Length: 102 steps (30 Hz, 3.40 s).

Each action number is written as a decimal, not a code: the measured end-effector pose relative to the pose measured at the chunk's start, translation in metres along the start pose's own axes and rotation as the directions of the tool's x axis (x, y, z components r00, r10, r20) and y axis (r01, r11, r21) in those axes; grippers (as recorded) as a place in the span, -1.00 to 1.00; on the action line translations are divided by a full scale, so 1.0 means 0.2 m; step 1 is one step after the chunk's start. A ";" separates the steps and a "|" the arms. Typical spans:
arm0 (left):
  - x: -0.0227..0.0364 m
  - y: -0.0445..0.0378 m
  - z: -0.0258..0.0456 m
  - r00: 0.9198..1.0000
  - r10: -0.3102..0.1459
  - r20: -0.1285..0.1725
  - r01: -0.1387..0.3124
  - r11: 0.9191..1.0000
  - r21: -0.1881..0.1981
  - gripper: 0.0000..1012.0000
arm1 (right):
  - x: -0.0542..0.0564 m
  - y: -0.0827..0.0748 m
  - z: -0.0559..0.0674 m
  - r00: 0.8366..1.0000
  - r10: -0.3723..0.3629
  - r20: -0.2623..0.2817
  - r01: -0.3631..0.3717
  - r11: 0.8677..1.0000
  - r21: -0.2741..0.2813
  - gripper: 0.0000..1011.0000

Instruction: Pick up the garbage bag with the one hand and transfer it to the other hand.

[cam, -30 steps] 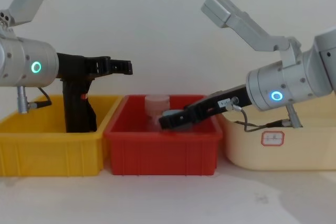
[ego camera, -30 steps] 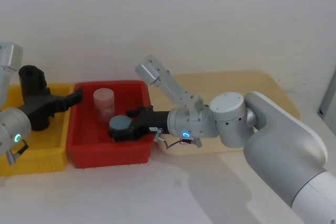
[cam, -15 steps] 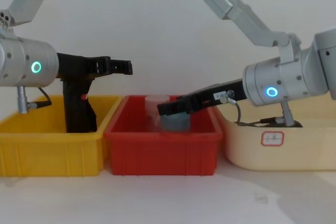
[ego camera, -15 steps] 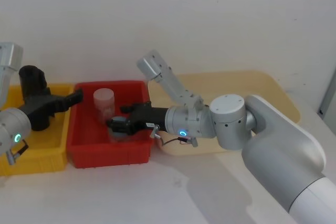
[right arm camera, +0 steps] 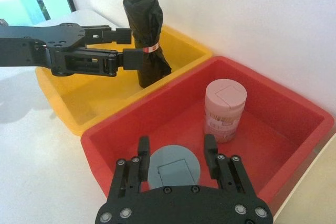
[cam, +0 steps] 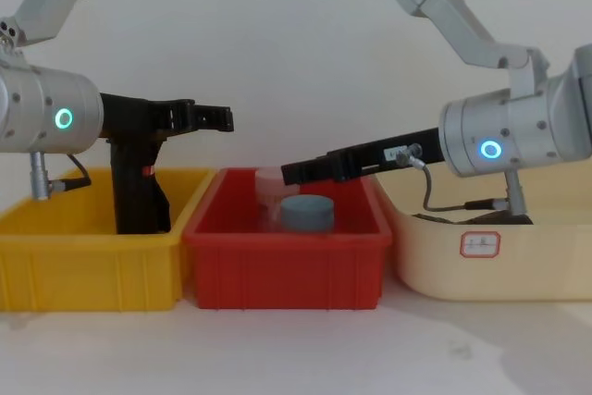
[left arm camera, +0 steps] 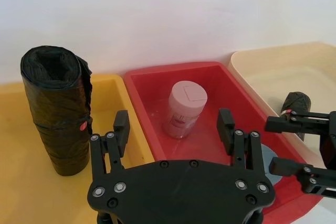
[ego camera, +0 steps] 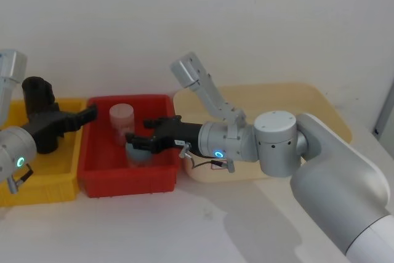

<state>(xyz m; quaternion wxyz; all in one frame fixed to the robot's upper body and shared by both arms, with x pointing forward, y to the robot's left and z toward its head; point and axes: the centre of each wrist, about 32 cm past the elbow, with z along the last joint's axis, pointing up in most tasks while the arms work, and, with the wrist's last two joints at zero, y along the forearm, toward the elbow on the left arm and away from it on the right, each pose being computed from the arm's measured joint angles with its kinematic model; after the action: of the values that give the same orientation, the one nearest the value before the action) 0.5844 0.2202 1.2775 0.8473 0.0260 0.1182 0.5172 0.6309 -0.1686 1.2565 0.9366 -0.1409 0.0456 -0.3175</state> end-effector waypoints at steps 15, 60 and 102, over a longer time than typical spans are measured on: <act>0.000 0.000 0.000 1.000 0.000 0.000 0.000 1.000 0.000 0.98 | -0.02 -0.01 -0.01 0.999 0.037 -0.008 -0.037 0.999 -0.002 0.38; 0.000 0.000 0.000 1.000 0.000 0.000 0.000 1.000 0.000 0.98 | 0.01 0.06 -0.01 0.996 0.040 0.084 -0.033 0.996 -0.081 0.98; 0.000 0.000 0.000 1.000 0.000 0.000 0.000 1.000 0.000 0.98 | 0.03 0.04 0.04 0.996 0.024 0.088 -0.019 0.998 -0.054 0.32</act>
<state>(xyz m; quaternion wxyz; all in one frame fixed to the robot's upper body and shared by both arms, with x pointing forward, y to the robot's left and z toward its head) 0.5844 0.2203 1.2775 0.8472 0.0261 0.1182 0.5172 0.6415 -0.1644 1.2617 0.9370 -0.1791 0.0140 -0.2997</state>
